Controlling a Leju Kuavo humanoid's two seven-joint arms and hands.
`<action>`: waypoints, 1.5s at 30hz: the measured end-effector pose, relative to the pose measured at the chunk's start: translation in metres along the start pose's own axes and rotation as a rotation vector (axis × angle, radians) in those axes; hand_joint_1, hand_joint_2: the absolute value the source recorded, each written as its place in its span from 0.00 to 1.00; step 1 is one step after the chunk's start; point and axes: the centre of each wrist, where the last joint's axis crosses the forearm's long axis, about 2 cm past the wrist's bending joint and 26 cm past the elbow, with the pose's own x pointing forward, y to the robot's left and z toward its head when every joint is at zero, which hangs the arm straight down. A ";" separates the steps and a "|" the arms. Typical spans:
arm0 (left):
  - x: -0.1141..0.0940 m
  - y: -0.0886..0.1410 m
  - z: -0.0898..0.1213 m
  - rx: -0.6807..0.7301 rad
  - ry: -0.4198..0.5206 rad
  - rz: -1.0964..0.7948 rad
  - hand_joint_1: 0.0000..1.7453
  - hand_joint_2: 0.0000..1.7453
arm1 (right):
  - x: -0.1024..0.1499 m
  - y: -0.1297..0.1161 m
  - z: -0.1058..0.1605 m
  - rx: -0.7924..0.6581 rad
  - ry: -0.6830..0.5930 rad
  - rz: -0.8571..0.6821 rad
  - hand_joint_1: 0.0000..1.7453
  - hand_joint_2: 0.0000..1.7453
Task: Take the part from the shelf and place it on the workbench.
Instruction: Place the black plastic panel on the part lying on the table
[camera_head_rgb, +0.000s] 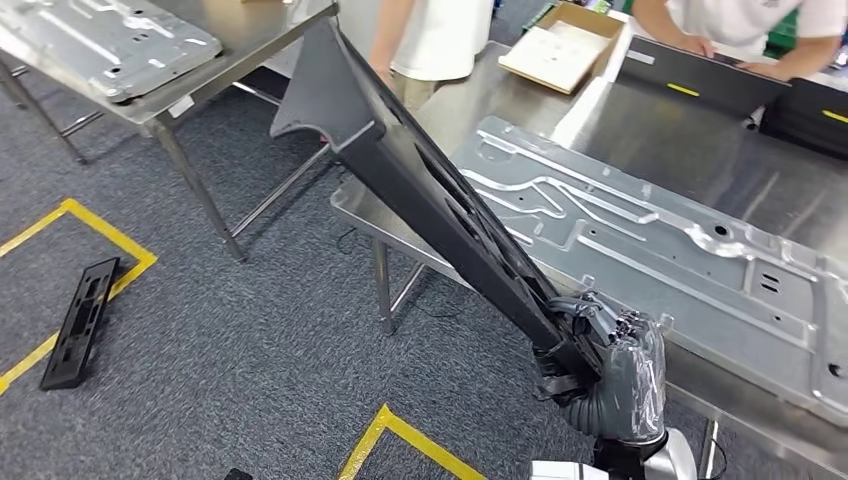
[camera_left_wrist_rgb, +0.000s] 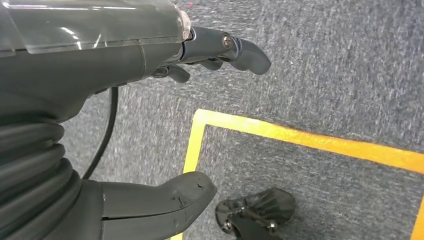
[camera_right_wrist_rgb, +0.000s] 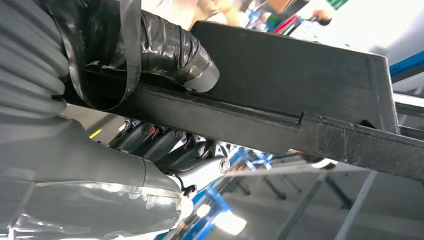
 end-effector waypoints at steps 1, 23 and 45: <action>-0.001 0.000 0.000 0.000 0.002 0.000 0.00 1.00 | -0.001 0.000 0.000 0.000 0.003 0.002 1.00 1.00; -0.003 0.000 0.002 0.001 0.003 0.012 0.00 1.00 | -0.004 -0.001 0.002 0.002 0.047 0.019 1.00 1.00; -0.001 0.003 0.001 -0.004 -0.010 0.007 0.00 1.00 | -0.050 -0.024 -0.003 0.013 0.232 0.244 1.00 1.00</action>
